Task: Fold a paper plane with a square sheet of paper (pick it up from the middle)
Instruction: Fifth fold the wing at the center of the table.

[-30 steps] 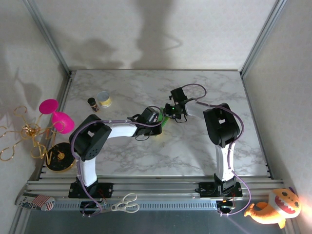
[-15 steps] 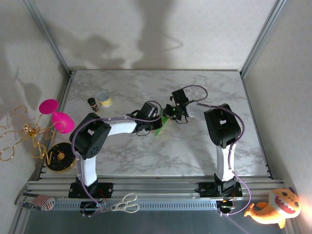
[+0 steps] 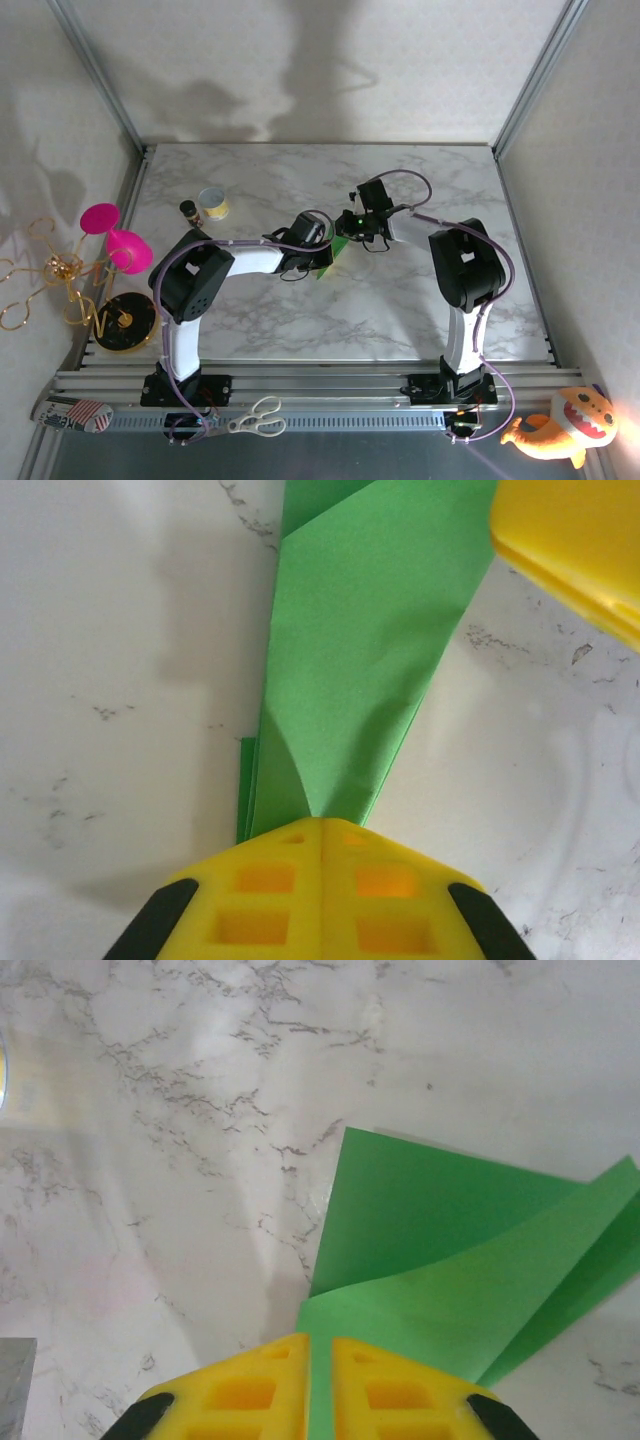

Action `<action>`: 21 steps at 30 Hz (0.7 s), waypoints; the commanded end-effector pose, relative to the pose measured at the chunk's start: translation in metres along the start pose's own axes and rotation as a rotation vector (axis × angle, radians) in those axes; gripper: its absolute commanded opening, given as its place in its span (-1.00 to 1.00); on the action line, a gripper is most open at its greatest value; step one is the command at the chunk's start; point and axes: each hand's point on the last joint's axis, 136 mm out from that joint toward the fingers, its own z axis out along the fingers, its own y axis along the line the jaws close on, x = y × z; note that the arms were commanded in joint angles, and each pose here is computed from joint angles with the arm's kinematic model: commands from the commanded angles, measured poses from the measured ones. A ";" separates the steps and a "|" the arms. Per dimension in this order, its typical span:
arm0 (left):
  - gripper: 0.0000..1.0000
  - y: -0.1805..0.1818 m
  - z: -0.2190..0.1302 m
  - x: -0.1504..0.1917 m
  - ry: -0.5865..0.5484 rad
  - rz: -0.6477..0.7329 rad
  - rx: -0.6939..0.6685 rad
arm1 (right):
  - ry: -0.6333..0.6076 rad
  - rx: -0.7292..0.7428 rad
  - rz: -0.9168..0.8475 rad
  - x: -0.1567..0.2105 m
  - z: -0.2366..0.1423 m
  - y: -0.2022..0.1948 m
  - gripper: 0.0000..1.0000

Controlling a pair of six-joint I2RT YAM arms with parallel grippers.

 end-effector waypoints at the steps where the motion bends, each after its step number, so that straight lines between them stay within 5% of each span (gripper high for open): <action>1: -1.00 0.019 0.007 0.017 0.064 0.017 -0.081 | 0.053 -0.007 -0.026 0.021 0.006 -0.001 -0.71; 11: -1.00 0.036 0.006 0.029 0.103 0.037 -0.145 | 0.064 0.073 0.003 0.024 0.022 -0.030 -0.72; 21: -1.00 0.077 0.005 0.069 0.190 0.044 -0.237 | -0.044 0.148 0.077 -0.017 0.014 -0.089 -0.74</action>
